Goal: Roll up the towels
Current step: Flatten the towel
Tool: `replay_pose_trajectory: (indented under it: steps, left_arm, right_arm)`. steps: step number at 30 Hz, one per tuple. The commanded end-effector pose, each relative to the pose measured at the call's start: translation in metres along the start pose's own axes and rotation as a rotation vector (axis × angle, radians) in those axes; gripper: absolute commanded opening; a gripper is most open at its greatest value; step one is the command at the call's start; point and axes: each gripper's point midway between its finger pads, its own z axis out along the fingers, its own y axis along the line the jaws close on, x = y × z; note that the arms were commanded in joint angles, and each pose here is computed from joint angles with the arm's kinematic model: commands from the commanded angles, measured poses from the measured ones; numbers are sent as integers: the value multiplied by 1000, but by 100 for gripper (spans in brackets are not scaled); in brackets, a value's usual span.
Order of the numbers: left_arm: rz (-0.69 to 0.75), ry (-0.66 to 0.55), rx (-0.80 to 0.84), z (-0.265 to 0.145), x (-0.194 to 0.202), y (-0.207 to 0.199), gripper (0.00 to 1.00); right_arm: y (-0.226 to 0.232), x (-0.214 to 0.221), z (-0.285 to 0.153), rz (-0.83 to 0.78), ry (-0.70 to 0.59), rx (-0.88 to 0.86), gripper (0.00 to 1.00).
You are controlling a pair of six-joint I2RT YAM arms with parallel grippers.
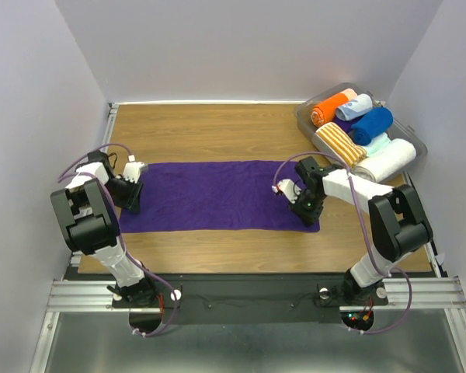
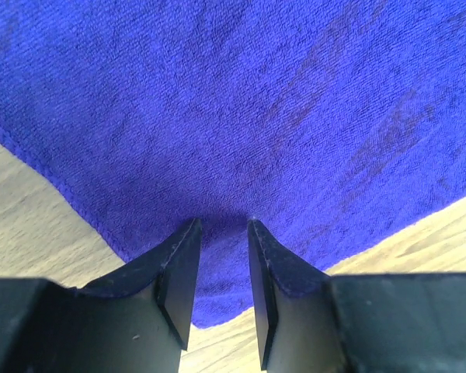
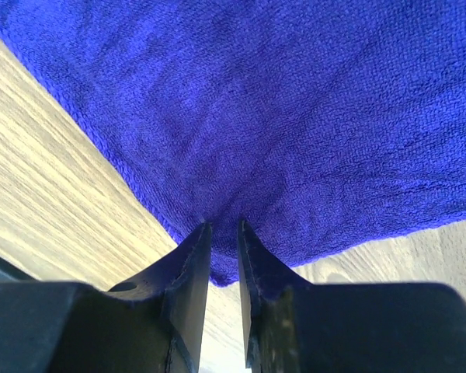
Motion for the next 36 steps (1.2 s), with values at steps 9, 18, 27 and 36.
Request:
replay_pose_trajectory:
  steps: [9, 18, 27, 36]
  left_arm:
    - [62, -57, -66, -43, -10, 19, 55]
    - [215, -486, -194, -165, -149, 33, 99]
    - [131, -933, -236, -242, -243, 40, 99]
    - [180, -748, -206, -193, -226, 58, 98]
  right_arm:
    - [10, -6, -29, -22, -86, 23, 32]
    - [-46, -142, -142, 18, -532, 235, 86]
    - [-128, -182, -151, 123, -591, 349, 100]
    - [-199, -125, -104, 204, -377, 335, 54]
